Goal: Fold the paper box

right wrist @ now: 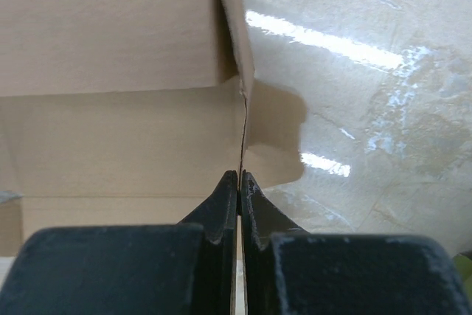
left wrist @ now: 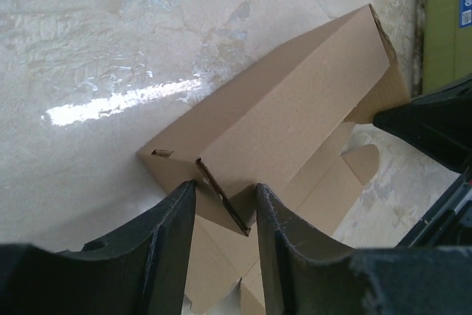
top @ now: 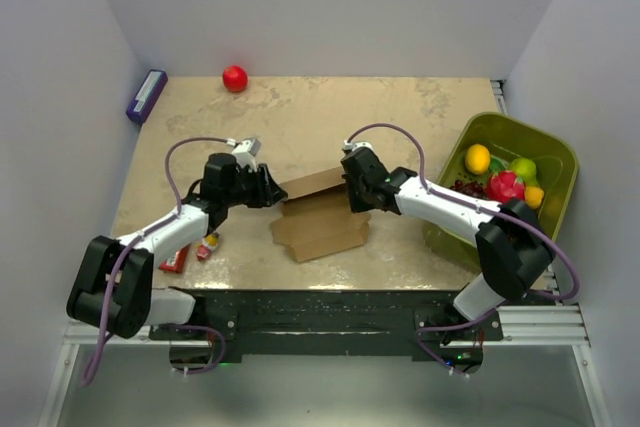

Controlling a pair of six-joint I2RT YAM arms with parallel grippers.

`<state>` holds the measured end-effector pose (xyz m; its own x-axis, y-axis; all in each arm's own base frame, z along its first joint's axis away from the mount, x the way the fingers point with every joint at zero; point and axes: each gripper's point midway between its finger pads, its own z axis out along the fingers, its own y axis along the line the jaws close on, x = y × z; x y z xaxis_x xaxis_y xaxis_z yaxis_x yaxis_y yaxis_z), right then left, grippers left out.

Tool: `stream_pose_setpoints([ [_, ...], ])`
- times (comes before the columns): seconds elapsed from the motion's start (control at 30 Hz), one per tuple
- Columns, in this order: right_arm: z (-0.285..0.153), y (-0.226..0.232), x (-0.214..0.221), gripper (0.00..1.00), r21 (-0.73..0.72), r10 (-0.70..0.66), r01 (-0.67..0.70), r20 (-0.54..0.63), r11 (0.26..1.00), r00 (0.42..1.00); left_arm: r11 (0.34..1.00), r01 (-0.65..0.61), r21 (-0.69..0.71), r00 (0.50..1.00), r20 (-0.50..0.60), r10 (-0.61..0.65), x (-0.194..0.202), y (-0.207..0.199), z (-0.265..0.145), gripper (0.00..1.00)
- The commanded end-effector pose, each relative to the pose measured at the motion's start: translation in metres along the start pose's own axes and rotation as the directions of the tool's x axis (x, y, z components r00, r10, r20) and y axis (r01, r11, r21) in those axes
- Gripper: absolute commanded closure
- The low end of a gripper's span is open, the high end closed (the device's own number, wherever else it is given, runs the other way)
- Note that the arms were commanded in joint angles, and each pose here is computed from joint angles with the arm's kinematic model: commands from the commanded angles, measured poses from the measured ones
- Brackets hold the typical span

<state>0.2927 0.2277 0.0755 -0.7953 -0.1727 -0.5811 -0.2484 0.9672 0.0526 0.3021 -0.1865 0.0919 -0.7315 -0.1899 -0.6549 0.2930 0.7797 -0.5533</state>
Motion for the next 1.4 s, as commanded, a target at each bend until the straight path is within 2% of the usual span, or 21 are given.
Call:
stream_pose_setpoints([
  [0.0,-0.008,0.027,-0.016,1.00,-0.078,-0.010,0.012,0.027,0.997,1.000,0.994,-0.015,0.107,0.998,-0.052,0.020,-0.009,-0.023,0.005,0.58],
  [0.13,-0.004,0.037,-0.014,1.00,-0.105,-0.016,0.018,0.022,0.994,1.000,0.992,-0.018,0.122,0.988,-0.148,0.036,0.003,-0.020,0.013,0.60],
  [0.4,0.010,0.050,-0.012,0.98,-0.143,0.026,-0.023,0.019,0.989,0.999,0.994,-0.064,0.089,0.977,-0.198,0.081,0.005,-0.009,0.019,0.63],
  [0.5,0.012,0.049,-0.016,0.86,-0.135,0.035,-0.031,0.027,0.990,0.999,0.995,-0.085,0.059,0.975,-0.199,0.095,0.004,-0.002,0.020,0.63],
  [0.53,0.011,0.049,-0.016,0.79,-0.133,0.035,-0.031,0.028,0.991,0.999,0.995,-0.090,0.051,0.975,-0.198,0.098,0.003,0.001,0.020,0.63],
  [0.63,0.002,0.047,-0.021,0.69,-0.131,0.030,-0.023,0.049,0.991,0.998,0.994,-0.106,0.033,0.973,-0.202,0.110,-0.002,0.006,0.020,0.63],
  [0.8,-0.030,0.041,-0.037,0.54,-0.139,0.016,-0.001,0.108,0.990,0.994,0.992,-0.124,0.024,0.968,-0.218,0.126,-0.008,0.011,0.025,0.63],
  [0.9,-0.056,0.036,-0.050,0.37,-0.151,0.021,0.003,0.157,0.988,0.987,0.992,-0.122,0.025,0.967,-0.222,0.125,-0.009,0.013,0.027,0.63],
  [0.97,-0.067,0.030,-0.055,0.30,-0.147,0.017,0.008,0.170,0.989,0.985,0.992,-0.124,0.022,0.968,-0.219,0.126,-0.011,0.014,0.027,0.63],
  [1.13,-0.079,-0.016,-0.073,0.31,-0.091,0.060,-0.042,0.205,0.995,0.977,0.991,-0.135,0.011,0.968,-0.211,0.134,-0.012,0.017,0.025,0.63],
  [1.23,-0.066,-0.045,-0.071,0.37,-0.034,0.069,-0.064,0.207,0.997,0.976,0.990,-0.137,0.015,0.968,-0.208,0.138,-0.013,0.016,0.025,0.63],
  [1.37,-0.040,-0.062,-0.052,0.40,0.055,0.019,-0.029,0.166,0.998,0.986,0.990,-0.137,0.019,0.968,-0.208,0.138,-0.013,0.015,0.025,0.63],
])
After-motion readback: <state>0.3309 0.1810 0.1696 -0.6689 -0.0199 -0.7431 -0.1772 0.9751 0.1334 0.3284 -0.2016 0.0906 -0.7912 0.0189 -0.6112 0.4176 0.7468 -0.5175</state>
